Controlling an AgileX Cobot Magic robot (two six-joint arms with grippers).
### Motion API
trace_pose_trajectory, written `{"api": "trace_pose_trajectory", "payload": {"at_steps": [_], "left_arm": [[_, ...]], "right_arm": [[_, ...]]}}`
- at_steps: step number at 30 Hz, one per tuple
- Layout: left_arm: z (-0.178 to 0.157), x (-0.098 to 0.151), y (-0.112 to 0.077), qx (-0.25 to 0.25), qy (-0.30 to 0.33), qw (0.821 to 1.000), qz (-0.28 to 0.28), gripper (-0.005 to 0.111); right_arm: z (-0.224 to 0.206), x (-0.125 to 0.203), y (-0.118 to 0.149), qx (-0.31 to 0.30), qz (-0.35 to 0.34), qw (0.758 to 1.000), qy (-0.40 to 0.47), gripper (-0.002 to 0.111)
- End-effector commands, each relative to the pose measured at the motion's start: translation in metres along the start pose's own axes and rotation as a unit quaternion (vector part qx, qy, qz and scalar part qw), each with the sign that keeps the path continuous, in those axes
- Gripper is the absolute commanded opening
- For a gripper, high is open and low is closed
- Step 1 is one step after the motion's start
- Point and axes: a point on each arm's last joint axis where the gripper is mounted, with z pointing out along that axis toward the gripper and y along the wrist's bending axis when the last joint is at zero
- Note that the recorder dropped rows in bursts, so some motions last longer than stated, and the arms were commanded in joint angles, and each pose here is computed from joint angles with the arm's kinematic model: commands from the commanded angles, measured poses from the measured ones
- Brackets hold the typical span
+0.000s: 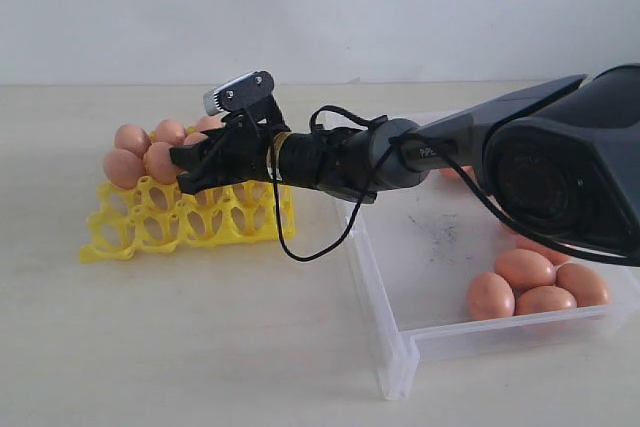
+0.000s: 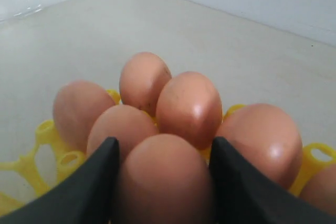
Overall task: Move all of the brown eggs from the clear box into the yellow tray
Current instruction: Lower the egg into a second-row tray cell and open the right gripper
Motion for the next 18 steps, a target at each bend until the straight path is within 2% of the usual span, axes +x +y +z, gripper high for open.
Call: {"api": "trace_pose_trajectory", "payload": {"at_steps": [1, 3, 5, 11, 18], "left_arm": [[0.0, -0.001, 0.0, 0.003, -0.002, 1.0, 0.003, 0.004], [0.0, -0.001, 0.0, 0.003, -0.002, 1.0, 0.003, 0.004], [0.0, -0.001, 0.0, 0.003, -0.002, 1.0, 0.003, 0.004], [0.0, -0.001, 0.0, 0.003, -0.002, 1.0, 0.003, 0.004], [0.0, -0.001, 0.0, 0.003, -0.002, 1.0, 0.003, 0.004]], "right_arm": [[0.0, -0.003, -0.001, 0.004, 0.009, 1.0, -0.001, 0.046], [0.0, -0.003, -0.001, 0.005, 0.023, 1.0, 0.0, 0.061], [0.0, -0.005, -0.001, 0.005, 0.034, 0.999, -0.002, 0.067], [-0.006, -0.031, 0.001, 0.008, 0.024, 0.999, -0.021, 0.067], [-0.019, -0.066, -0.001, 0.064, 0.006, 0.998, -0.004, 0.067]]}}
